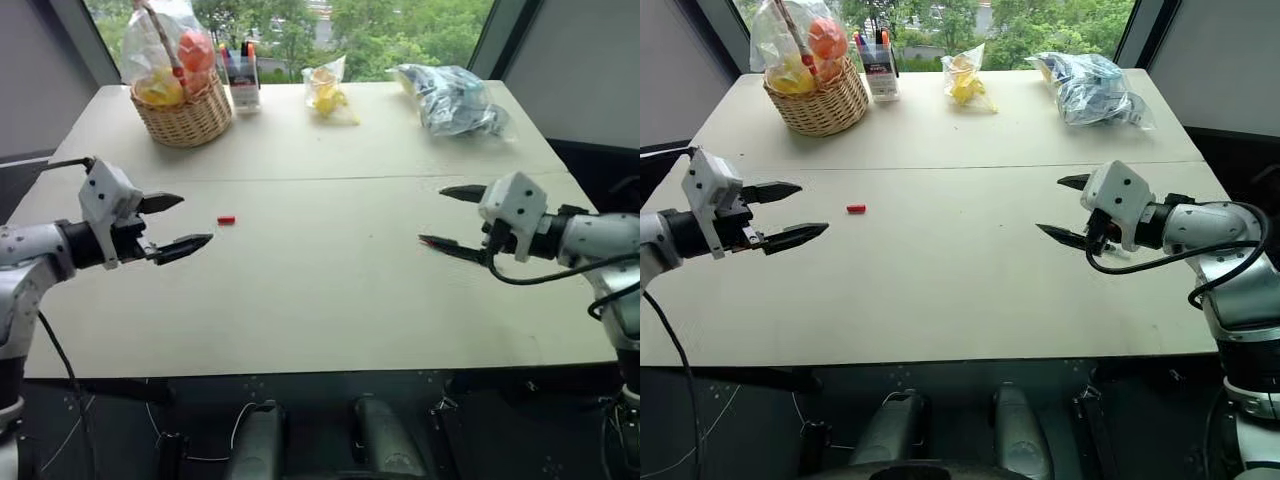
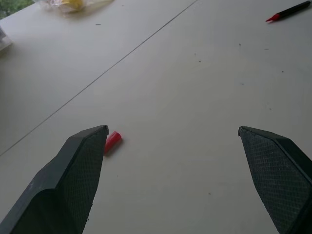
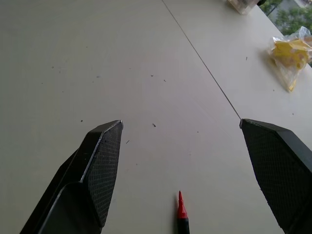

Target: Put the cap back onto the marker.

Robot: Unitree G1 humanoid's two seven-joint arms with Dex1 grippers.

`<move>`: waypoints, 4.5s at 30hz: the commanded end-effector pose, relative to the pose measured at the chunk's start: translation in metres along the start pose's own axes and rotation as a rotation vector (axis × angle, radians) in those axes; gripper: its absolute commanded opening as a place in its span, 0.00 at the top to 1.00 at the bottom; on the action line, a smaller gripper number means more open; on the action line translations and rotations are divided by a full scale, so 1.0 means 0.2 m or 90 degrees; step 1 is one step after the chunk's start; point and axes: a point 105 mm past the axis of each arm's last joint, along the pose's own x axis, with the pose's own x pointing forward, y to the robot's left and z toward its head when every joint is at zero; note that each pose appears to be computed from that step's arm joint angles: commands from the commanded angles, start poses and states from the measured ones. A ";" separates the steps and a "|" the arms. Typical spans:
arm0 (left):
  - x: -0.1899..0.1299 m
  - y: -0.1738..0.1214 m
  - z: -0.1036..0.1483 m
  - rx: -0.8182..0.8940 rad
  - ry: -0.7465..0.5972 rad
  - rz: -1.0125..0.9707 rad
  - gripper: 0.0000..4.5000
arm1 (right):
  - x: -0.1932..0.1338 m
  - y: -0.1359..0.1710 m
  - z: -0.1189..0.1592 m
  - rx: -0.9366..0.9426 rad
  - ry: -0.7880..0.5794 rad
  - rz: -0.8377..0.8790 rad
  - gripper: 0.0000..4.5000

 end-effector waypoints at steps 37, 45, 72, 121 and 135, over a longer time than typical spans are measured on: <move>0.51 0.32 -0.30 0.001 0.039 0.110 0.01 | -0.05 0.15 0.00 0.024 0.008 -0.059 0.11; 0.61 0.36 -0.36 0.026 0.116 0.162 0.01 | -0.17 0.22 -0.02 0.060 0.038 -0.133 0.11; 0.72 0.10 -0.60 -0.157 0.151 0.041 0.01 | -0.20 0.16 0.01 0.022 0.067 -0.151 0.11; 0.87 -0.10 -0.53 -0.097 0.113 -0.074 0.41 | -0.25 0.13 0.03 0.003 0.103 -0.118 0.11; 0.88 -0.10 -0.51 -0.086 0.108 -0.069 0.91 | -0.25 0.13 0.02 0.003 0.103 -0.121 0.11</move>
